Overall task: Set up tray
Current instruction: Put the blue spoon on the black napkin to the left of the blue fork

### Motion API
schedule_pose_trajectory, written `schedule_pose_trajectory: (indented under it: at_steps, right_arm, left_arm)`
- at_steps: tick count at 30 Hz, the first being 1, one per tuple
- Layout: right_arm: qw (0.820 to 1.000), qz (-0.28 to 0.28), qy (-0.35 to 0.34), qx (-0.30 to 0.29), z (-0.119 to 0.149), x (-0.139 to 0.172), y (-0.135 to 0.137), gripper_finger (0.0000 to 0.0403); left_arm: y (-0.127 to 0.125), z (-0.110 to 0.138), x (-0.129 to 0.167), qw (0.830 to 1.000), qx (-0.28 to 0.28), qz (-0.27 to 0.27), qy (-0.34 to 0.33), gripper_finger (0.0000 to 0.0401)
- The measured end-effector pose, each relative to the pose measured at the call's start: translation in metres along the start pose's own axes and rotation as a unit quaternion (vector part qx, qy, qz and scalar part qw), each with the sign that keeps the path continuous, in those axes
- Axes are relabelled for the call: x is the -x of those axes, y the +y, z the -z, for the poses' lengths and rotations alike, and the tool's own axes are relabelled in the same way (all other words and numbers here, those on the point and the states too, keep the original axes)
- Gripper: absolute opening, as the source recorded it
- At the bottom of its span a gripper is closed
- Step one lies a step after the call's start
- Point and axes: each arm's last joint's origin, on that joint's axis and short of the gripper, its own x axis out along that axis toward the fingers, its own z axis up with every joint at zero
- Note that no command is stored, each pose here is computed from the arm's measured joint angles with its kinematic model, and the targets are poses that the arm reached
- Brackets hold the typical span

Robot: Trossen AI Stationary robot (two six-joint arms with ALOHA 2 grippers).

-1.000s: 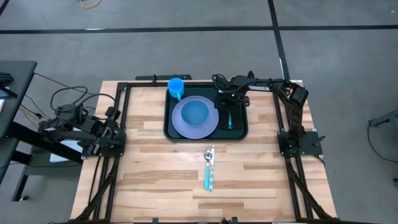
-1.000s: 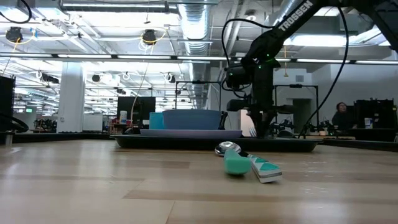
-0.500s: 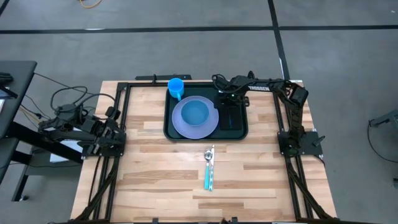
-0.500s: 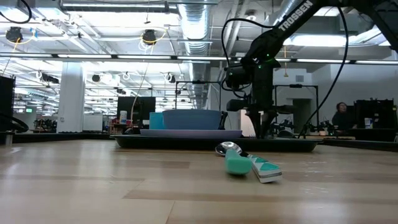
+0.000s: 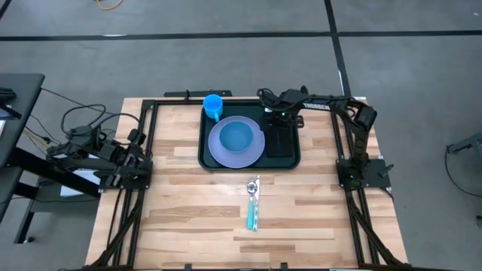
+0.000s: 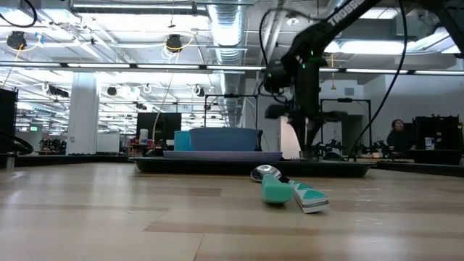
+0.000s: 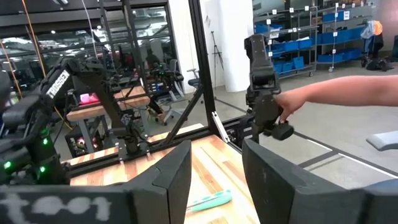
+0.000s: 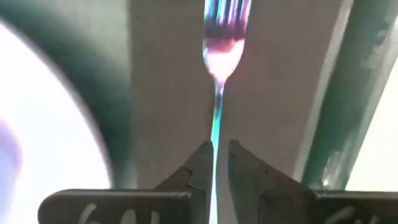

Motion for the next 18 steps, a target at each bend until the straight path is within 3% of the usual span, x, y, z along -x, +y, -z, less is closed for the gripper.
schedule_pose_trajectory:
  at_steps: [7,13,18]
  right_arm:
    - [0.999,-0.024,0.001,0.035,0.046,0.023,0.034,0.0038]
    - [0.996,-0.046,0.05,0.061,0.119,0.021,0.067,0.0039]
    - [0.996,-0.081,0.029,0.036,0.185,0.021,0.091,0.0037]
  left_arm:
    - [0.0,0.0,0.0,1.0,0.0,0.0,0.0,0.0133]
    - [0.0,0.0,0.0,1.0,0.003,0.002,0.0,0.0133]
    - [0.0,-0.002,0.0,1.0,0.01,0.0,-0.009,0.0133]
